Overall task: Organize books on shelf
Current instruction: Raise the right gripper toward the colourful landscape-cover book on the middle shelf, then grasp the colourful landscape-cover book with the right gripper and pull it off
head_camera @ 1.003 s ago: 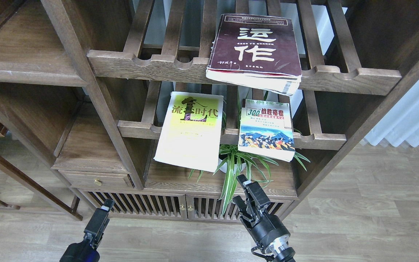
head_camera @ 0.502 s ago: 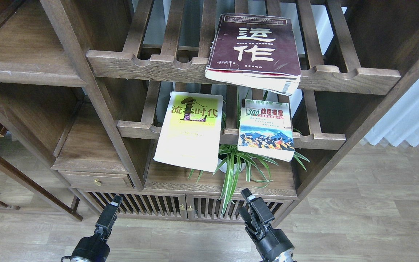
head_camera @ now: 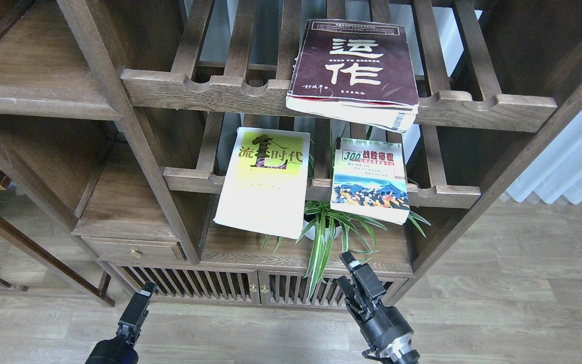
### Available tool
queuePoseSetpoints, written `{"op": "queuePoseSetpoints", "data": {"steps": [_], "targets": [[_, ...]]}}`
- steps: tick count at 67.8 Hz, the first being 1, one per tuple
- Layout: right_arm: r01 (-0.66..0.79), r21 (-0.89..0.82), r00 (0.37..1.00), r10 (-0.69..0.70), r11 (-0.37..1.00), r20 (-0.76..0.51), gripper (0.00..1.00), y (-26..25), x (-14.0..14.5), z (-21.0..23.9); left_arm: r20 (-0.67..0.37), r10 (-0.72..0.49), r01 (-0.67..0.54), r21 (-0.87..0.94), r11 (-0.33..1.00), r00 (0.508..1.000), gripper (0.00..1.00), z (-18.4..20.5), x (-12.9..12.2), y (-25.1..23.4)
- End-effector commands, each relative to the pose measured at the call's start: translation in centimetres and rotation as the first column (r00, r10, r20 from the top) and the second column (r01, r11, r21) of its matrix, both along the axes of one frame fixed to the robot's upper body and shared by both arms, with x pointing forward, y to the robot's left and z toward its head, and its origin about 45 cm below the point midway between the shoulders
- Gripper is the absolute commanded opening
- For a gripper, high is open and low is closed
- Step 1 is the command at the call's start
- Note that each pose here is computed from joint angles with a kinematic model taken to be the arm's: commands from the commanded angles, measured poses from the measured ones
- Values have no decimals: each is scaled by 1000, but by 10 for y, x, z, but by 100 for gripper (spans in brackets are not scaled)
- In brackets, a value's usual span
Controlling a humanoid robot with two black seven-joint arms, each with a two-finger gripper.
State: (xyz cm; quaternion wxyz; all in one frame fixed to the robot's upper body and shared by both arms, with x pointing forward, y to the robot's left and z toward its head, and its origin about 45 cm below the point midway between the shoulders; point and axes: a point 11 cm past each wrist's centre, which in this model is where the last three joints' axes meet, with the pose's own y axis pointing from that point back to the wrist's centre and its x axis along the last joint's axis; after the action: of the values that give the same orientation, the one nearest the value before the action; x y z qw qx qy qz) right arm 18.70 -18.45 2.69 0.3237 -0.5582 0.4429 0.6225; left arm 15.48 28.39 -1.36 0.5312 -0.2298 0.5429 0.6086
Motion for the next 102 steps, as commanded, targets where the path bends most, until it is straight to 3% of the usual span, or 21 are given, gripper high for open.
{"op": "queuePoseSetpoints", "data": {"steps": [1, 39, 57, 82, 88, 97, 98, 102], "targets": [[-14, 44, 998, 11, 999, 61, 100, 12, 9, 21, -3, 35, -35, 19, 999, 999, 100, 0, -3, 15], [-24, 59, 985, 13, 998, 172, 100, 21, 54, 49, -28, 123, -122, 19, 992, 992, 100, -1, -10, 40], [88, 48, 977, -96, 995, 189, 97, -4, 75, 51, -32, 132, -131, 17, 991, 991, 100, -1, -12, 41], [159, 81, 973, -170, 984, 158, 55, -15, 78, 47, -41, 149, -148, 34, 988, 988, 100, -4, -14, 48], [169, 76, 974, -178, 983, 142, 52, -17, 76, 42, -41, 149, -148, 34, 988, 988, 100, -4, -14, 48], [191, 78, 973, -199, 978, 112, 33, -22, 74, 34, -41, 155, -154, 35, 987, 987, 100, -5, -15, 50], [201, 83, 972, -209, 976, 102, 28, -24, 74, 32, -44, 164, -162, 40, 986, 985, 100, -6, -16, 52], [205, 84, 972, -213, 975, 98, 26, -25, 74, 31, -53, 173, -171, 46, 984, 984, 100, -8, -18, 55]]}}
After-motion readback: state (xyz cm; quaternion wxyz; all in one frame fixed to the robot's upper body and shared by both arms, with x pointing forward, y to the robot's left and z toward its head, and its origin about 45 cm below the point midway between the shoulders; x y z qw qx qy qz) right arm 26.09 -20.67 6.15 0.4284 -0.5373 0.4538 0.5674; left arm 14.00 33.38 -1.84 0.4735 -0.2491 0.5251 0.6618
